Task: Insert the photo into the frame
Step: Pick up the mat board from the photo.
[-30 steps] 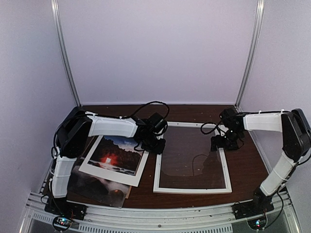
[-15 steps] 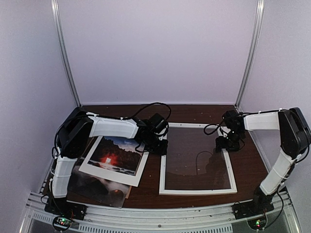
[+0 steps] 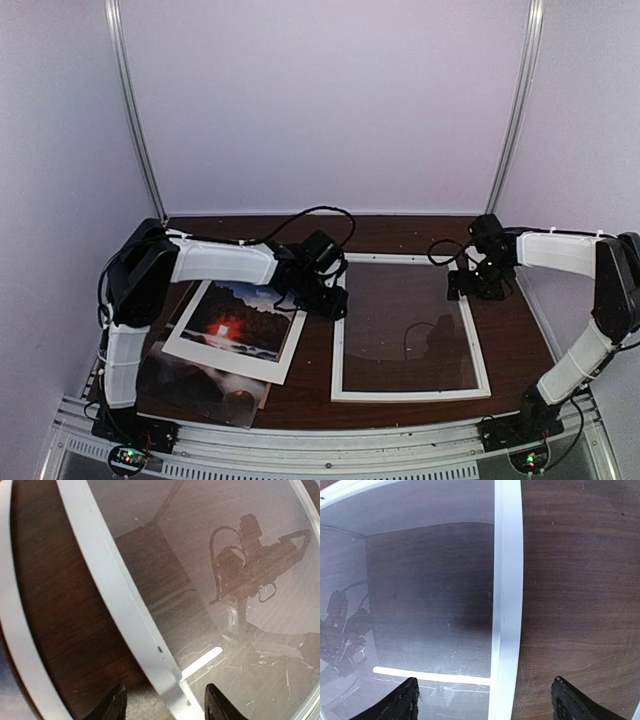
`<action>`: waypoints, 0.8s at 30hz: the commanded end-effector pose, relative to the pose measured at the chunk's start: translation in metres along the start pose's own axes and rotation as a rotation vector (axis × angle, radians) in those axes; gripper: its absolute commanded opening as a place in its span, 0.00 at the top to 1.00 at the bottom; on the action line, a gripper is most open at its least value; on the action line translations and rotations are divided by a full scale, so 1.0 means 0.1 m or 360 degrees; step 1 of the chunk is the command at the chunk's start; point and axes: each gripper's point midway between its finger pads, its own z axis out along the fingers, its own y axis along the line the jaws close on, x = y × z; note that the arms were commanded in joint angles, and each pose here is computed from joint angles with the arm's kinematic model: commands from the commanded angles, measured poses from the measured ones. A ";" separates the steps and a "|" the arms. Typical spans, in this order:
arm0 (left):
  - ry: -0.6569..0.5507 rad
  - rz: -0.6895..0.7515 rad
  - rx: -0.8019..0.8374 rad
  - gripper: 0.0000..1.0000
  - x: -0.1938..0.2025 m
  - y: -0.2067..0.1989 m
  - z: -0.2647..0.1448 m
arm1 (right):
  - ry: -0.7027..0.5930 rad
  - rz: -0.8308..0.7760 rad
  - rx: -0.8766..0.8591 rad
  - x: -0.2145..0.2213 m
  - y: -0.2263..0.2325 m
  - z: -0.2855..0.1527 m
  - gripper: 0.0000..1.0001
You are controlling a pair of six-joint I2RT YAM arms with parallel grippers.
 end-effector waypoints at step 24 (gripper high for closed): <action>-0.0139 -0.0421 -0.0660 0.27 0.20 2.47 -1.90 | -0.0165 -0.0628 -0.0832 0.10 3.22 -0.68 0.05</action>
